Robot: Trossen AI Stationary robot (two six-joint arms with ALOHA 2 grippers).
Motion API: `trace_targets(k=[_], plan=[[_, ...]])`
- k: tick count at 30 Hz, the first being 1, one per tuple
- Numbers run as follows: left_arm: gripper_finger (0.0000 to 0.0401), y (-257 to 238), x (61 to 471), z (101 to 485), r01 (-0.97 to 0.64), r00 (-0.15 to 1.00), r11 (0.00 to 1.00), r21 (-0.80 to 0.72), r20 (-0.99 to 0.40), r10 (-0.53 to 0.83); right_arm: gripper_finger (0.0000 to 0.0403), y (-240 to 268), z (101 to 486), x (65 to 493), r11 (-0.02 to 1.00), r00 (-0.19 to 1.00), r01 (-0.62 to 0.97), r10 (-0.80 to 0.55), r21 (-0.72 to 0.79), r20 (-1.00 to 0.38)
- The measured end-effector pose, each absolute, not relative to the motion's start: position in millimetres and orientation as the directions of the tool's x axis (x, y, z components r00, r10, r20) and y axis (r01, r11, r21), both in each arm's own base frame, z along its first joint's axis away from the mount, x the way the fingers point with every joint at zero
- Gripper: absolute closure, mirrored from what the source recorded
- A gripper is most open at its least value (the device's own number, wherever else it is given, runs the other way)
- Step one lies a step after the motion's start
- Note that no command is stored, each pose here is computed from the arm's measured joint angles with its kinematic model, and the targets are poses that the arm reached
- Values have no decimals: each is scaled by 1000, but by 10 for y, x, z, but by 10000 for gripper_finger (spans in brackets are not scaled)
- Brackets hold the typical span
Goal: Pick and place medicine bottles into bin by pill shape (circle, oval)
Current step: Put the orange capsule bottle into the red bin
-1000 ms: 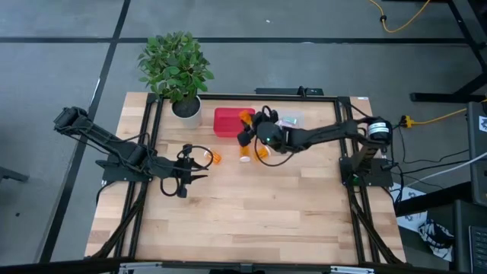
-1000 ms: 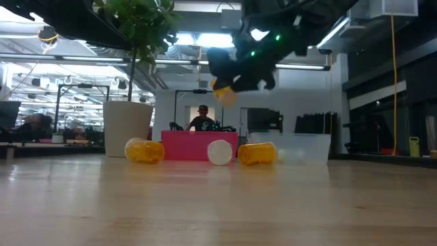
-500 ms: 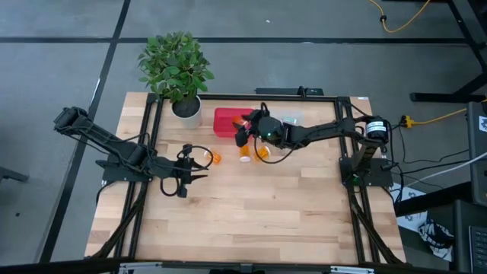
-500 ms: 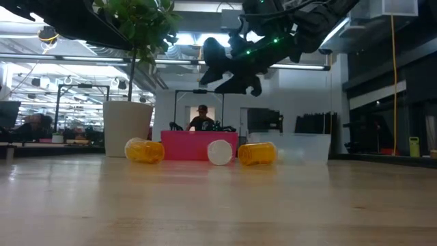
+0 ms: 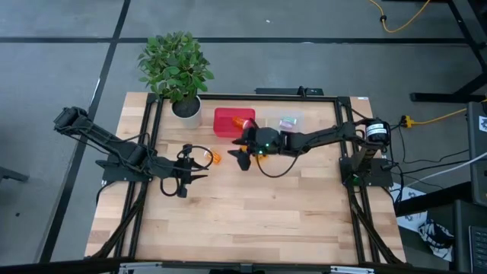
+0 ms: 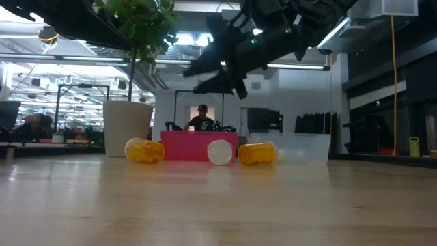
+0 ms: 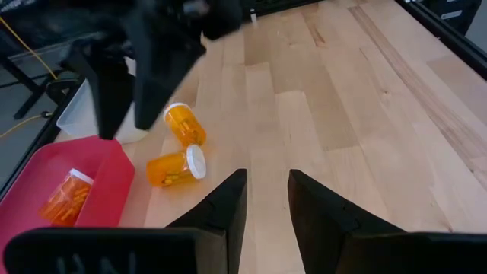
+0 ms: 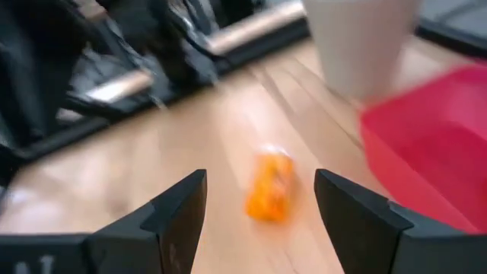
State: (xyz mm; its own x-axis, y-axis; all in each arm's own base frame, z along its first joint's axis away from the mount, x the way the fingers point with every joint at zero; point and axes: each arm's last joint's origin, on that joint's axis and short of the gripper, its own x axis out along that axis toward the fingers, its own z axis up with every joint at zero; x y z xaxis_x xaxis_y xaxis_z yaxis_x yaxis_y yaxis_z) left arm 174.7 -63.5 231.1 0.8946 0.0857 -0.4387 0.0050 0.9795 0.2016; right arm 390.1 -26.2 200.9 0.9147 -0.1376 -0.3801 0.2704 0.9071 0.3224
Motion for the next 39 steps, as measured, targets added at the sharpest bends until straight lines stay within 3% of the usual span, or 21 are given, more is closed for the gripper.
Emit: trace_targets(k=[7,12,18,27,35,39], plan=[[309,-635,1747,2311,6,895,979,202,-439,85,157,-255,1834,3791,873,794,419,-219,249,-567],[309,-635,1747,2311,6,895,979,202,-439,85,157,-174,1733,3717,920,730,319,-86,227,-678],[309,-635,1747,2311,6,895,980,201,-439,85,157,-112,1740,3703,946,685,275,-69,170,-725],[309,-635,1747,2311,6,895,980,201,-439,85,157,-120,1984,3610,992,409,122,-70,-22,-910],[309,-635,1747,2311,5,895,980,201,-439,85,157,-125,2090,3666,970,441,-177,-72,-165,-895],[309,-635,1747,2311,6,895,980,201,-439,85,157,-167,2039,3631,968,416,-187,-76,-167,-906]])
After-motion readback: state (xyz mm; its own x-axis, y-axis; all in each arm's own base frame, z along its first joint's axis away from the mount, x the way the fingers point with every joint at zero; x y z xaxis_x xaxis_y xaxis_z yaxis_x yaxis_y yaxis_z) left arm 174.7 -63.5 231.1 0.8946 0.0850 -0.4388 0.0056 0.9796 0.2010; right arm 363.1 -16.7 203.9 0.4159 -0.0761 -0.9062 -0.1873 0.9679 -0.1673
